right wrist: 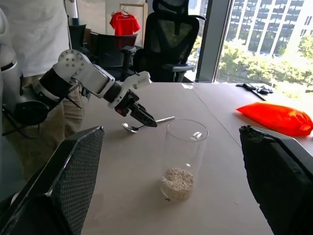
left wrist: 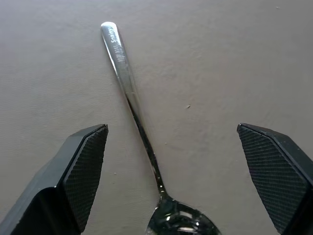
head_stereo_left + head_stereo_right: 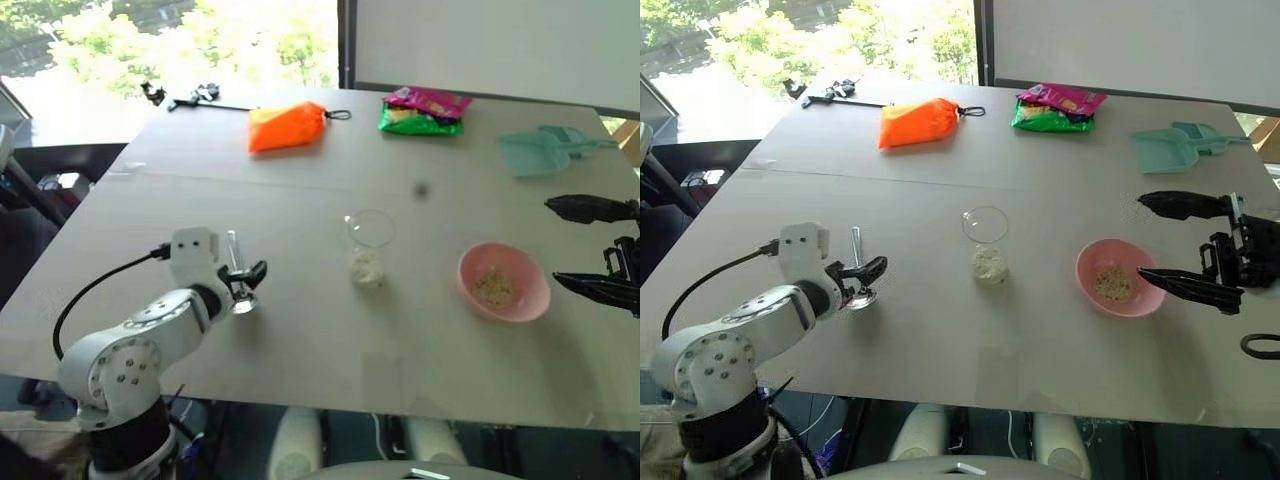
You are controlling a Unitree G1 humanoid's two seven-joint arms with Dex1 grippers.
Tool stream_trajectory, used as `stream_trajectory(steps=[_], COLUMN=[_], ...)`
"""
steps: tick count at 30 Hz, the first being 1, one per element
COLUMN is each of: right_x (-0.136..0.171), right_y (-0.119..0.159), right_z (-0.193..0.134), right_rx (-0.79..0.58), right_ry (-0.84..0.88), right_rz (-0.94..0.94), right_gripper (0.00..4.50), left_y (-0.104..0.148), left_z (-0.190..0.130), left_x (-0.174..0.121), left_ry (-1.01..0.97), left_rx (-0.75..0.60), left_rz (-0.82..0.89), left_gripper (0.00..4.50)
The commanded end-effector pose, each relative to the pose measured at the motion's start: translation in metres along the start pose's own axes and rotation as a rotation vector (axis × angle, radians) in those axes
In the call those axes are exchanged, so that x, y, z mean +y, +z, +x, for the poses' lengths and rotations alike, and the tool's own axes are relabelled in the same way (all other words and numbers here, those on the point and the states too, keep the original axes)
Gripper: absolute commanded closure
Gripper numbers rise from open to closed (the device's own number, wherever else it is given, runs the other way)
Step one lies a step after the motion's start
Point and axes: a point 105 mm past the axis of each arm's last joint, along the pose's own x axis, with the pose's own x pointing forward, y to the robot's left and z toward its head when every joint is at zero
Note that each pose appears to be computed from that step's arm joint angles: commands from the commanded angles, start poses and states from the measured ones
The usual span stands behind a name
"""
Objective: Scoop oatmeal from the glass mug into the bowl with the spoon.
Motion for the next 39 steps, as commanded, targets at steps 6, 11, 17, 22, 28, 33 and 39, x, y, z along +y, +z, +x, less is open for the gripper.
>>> stream_trajectory(steps=[6,11,17,22,28,33,39], right_x=[0.003,0.003,-0.007,-0.019,-0.044,-0.064,-0.066], right_y=[0.008,0.007,0.004,0.009,0.009,0.007,0.012], right_z=[0.003,0.002,0.002,0.004,0.016,0.029,0.065], right_rx=[-0.001,0.007,0.02,-0.013,0.008,0.02,0.012], right_ry=[0.009,-0.005,-0.097,-0.215,-0.394,-0.493,-0.462], right_rz=[-0.036,-0.028,-0.031,-0.068,-0.06,0.043,0.058], right_gripper=[0.0,0.0,0.0,0.0,0.0,0.0,0.0], left_y=[-0.009,-0.011,0.002,0.037,0.107,0.148,0.168], left_z=[0.01,0.011,0.008,-0.005,-0.018,-0.027,-0.043], left_x=[0.012,0.024,0.025,0.033,0.006,-0.043,-0.107], left_ry=[0.234,0.284,0.261,0.266,0.136,-0.053,-0.42], left_rx=[0.071,0.086,0.03,-0.131,-0.379,-0.53,-0.701], left_rz=[-0.094,-0.104,-0.125,-0.088,0.104,0.274,0.492], left_gripper=[0.91,3.24,4.32,4.32,4.32,4.32,4.32])
